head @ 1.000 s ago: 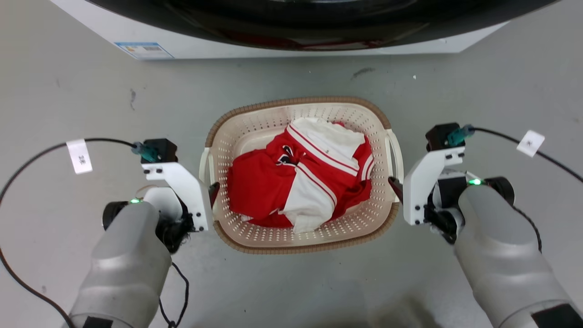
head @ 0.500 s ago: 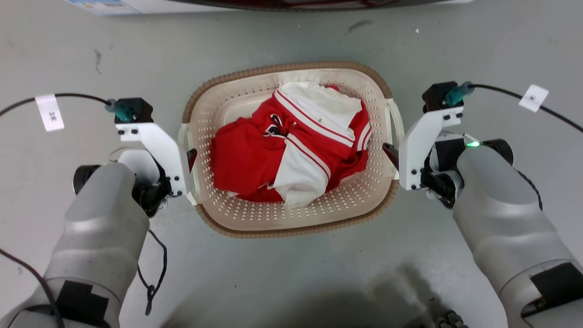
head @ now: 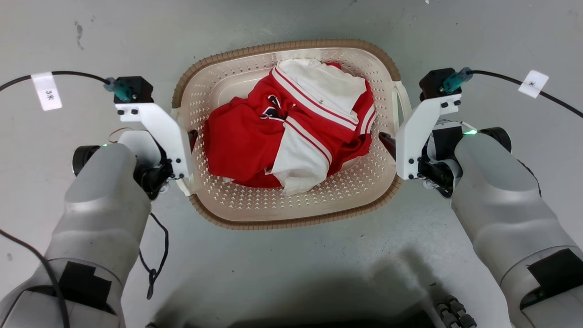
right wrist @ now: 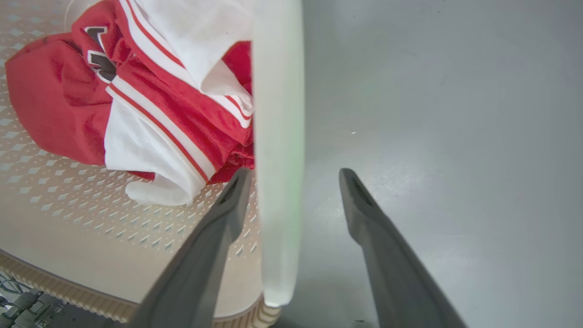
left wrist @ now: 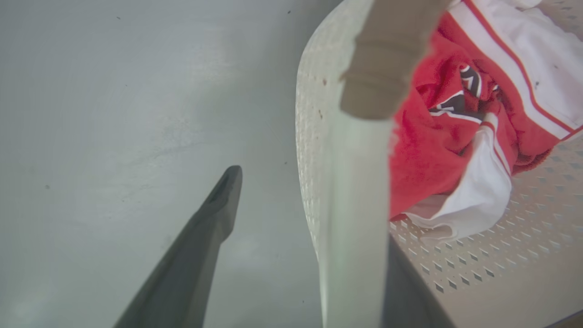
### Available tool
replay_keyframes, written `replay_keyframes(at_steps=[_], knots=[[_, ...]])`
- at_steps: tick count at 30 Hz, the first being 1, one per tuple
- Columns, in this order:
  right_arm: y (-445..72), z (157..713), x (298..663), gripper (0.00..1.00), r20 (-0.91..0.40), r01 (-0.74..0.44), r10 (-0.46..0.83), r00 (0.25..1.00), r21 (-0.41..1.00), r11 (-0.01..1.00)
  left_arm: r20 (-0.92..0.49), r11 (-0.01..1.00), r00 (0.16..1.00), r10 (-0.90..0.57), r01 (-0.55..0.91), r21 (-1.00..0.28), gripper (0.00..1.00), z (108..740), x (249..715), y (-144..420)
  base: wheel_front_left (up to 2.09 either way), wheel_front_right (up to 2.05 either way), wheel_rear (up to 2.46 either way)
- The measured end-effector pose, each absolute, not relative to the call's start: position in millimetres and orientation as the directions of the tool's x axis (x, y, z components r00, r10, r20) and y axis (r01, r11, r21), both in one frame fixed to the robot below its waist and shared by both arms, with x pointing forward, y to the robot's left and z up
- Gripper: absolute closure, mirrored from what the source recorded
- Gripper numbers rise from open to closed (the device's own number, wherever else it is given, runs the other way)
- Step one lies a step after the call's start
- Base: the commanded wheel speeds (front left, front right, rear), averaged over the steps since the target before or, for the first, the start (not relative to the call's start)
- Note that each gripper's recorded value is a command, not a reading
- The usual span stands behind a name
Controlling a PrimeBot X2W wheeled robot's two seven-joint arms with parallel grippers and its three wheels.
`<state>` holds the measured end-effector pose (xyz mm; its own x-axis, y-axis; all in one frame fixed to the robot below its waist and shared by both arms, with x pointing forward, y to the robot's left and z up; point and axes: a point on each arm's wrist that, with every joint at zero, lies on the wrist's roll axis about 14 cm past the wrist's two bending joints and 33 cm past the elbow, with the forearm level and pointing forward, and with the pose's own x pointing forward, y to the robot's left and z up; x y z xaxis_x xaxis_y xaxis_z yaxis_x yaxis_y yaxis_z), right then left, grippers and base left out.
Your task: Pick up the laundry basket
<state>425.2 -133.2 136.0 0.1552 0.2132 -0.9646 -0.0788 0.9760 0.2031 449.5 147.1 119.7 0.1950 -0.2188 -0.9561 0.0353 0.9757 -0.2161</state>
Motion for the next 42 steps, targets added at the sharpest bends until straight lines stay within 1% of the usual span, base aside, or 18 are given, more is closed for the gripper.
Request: replay_keyframes(at_steps=[1, 2, 11, 16, 22, 33, 39, 40, 42], knots=[[-133, 135, 425, 0.78, -0.965, -0.080, 0.214, 0.149, 0.204, 0.976, -0.957, 0.975, 0.187, -0.221, 0.036, -0.218, 1.00, 119, 448, 146, 0.00, 0.00, 0.00], [-131, 136, 425, 1.00, -0.964, -0.070, 0.219, 0.149, 0.211, 0.975, -0.957, 0.974, 0.182, -0.224, 0.033, -0.222, 1.00, 120, 448, 144, 0.00, 0.00, 0.00], [-126, 138, 422, 1.00, -0.965, -0.076, 0.230, 0.129, 0.222, 0.972, -0.952, 0.969, 0.181, -0.245, 0.027, -0.245, 1.00, 123, 449, 136, 0.00, 0.00, 0.00], [-126, 140, 422, 1.00, -0.964, -0.077, 0.231, 0.129, 0.223, 0.972, -0.955, 0.969, 0.167, -0.247, 0.025, -0.246, 1.00, 125, 447, 136, 0.00, 0.00, 0.00], [-125, 151, 421, 1.00, -0.967, -0.078, 0.233, 0.102, 0.226, 0.971, -0.958, 0.969, 0.145, -0.249, 0.026, -0.247, 1.00, 137, 445, 135, 0.00, 0.00, 0.00], [-127, 200, 424, 1.00, -0.972, -0.099, 0.224, 0.075, 0.217, 0.971, -0.962, 0.966, 0.091, -0.258, 0.052, -0.254, 1.00, 187, 444, 130, 0.00, 0.00, 0.00], [-129, 233, 414, 1.00, -0.974, -0.102, 0.221, 0.049, 0.215, 0.971, -0.961, 0.964, 0.082, -0.265, 0.053, -0.261, 1.00, 219, 435, 128, 0.00, 0.00, 0.00], [-129, 250, 408, 1.00, -0.974, -0.103, 0.221, 0.046, 0.216, 0.971, -0.960, 0.963, 0.079, -0.269, 0.050, -0.266, 1.00, 236, 427, 128, 0.00, 0.00, 0.00], [-129, 260, 402, 1.00, -0.975, -0.106, 0.220, 0.040, 0.215, 0.971, -0.960, 0.963, 0.080, -0.268, 0.055, -0.264, 1.00, 246, 422, 128, 0.00, 0.00, 0.00]])
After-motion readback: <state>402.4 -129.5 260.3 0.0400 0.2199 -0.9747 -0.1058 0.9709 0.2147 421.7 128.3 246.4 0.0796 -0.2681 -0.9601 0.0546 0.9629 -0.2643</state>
